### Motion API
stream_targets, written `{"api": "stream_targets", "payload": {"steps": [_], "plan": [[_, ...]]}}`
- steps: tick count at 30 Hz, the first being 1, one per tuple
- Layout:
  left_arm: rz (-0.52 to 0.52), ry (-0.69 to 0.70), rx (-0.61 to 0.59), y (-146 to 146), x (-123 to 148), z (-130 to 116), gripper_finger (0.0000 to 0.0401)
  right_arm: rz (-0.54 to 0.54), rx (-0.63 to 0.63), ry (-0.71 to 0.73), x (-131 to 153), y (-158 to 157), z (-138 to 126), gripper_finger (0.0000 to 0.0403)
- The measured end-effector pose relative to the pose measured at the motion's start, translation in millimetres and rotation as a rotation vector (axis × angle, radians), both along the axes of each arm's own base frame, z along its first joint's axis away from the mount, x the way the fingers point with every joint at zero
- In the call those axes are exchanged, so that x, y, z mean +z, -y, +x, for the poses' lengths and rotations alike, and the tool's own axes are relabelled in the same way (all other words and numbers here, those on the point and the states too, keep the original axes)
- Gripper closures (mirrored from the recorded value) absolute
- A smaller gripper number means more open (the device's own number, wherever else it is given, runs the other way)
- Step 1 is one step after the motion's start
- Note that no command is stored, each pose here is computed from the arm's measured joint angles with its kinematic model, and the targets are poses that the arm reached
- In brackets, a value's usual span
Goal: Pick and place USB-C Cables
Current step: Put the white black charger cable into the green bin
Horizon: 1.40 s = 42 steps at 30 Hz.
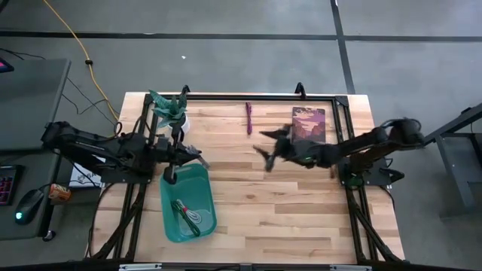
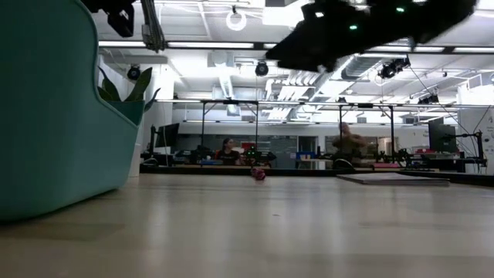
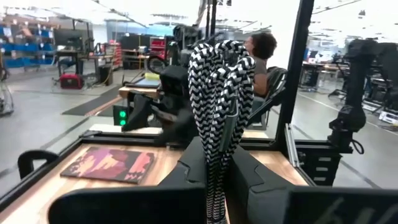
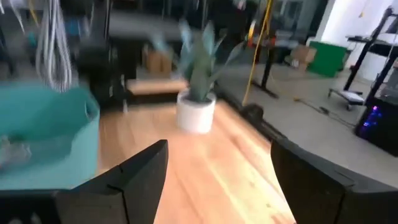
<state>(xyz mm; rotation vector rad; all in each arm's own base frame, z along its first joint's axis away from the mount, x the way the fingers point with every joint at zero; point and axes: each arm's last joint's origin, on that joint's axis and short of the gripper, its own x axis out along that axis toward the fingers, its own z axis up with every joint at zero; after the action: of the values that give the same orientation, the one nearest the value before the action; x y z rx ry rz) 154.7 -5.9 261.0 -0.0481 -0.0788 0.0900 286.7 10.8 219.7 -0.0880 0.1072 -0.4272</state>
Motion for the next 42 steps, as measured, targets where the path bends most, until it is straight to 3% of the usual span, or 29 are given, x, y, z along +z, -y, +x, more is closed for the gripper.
{"api": "stream_targets", "payload": {"steps": [4,8,19,23,31,36,42], "plan": [[0.028,0.0,0.005,-0.2,0.2,0.0,0.0401,0.078,0.132,0.153,-1.5,5.6,-40.4,0.0128],[0.025,0.004,0.017,-1.6,0.6,0.0,0.0401,0.147,0.299,0.203,-5.2,5.6,-60.8,0.0128],[0.013,-0.029,-0.07,1.0,7.2,0.4,0.0401,0.134,0.322,0.22,-2.0,5.1,-65.0,0.0128],[-0.012,-0.155,-0.094,3.6,5.9,1.0,0.0401,0.129,0.321,0.219,-2.0,5.2,-65.0,0.0128],[-0.087,-0.413,-0.311,26.6,3.3,4.6,0.0401,0.117,0.321,0.207,-2.8,5.2,-64.9,0.0128],[-0.07,-0.539,-0.423,47.3,6.0,14.3,0.0401,0.083,0.29,0.192,-3.5,6.1,-65.0,0.0128],[0.049,-0.693,-0.416,65.8,-11.5,32.6,0.0401,0.099,0.258,0.197,-3.7,7.0,-65.1,0.0128]]}}
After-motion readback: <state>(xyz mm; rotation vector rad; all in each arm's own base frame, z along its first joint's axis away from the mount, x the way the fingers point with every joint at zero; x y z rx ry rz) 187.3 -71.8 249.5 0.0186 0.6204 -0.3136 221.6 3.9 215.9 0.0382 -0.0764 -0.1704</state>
